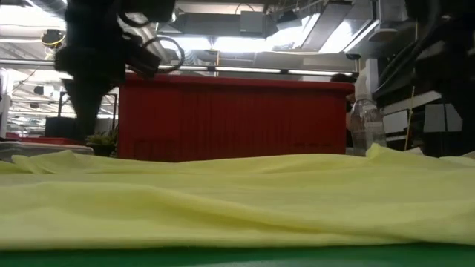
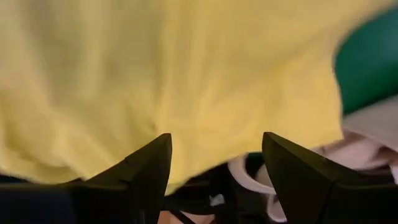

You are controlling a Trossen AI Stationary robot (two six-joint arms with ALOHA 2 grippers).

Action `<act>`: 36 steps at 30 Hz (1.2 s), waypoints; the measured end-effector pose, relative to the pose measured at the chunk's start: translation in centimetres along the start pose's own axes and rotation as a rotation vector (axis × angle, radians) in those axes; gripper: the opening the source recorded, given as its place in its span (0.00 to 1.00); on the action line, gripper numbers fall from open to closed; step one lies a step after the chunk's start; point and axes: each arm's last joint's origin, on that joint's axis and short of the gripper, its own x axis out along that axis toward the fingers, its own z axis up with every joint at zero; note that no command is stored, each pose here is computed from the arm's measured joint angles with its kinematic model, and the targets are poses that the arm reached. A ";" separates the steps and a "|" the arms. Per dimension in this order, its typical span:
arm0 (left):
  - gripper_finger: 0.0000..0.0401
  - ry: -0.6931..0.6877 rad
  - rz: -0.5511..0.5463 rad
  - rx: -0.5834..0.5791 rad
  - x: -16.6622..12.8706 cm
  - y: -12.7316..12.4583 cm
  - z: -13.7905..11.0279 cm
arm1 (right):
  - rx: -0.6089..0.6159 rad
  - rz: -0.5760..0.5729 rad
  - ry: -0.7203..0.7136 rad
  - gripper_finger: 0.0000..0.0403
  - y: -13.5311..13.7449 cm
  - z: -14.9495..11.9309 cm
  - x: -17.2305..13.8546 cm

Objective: Fold Laundry from Bin
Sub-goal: Fold the yellow shirt

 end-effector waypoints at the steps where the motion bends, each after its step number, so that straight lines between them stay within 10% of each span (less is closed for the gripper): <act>1: 0.01 0.010 -0.035 -0.009 -0.1 -0.5 -0.4 | -0.022 0.008 -0.014 0.63 0.5 0.0 -0.2; 12: 0.01 -0.058 -0.501 0.150 -2.3 -7.4 -4.7 | -0.300 0.182 -0.385 0.63 9.1 -0.5 -1.6; 22: 0.31 -0.129 -0.577 0.150 -3.4 -9.6 -8.9 | -0.406 0.175 -0.718 0.63 13.3 -1.3 -2.7; 36: 0.44 -0.319 -0.592 0.187 -4.2 -10.8 -12.3 | -0.436 0.086 -0.672 0.63 14.6 0.4 -0.3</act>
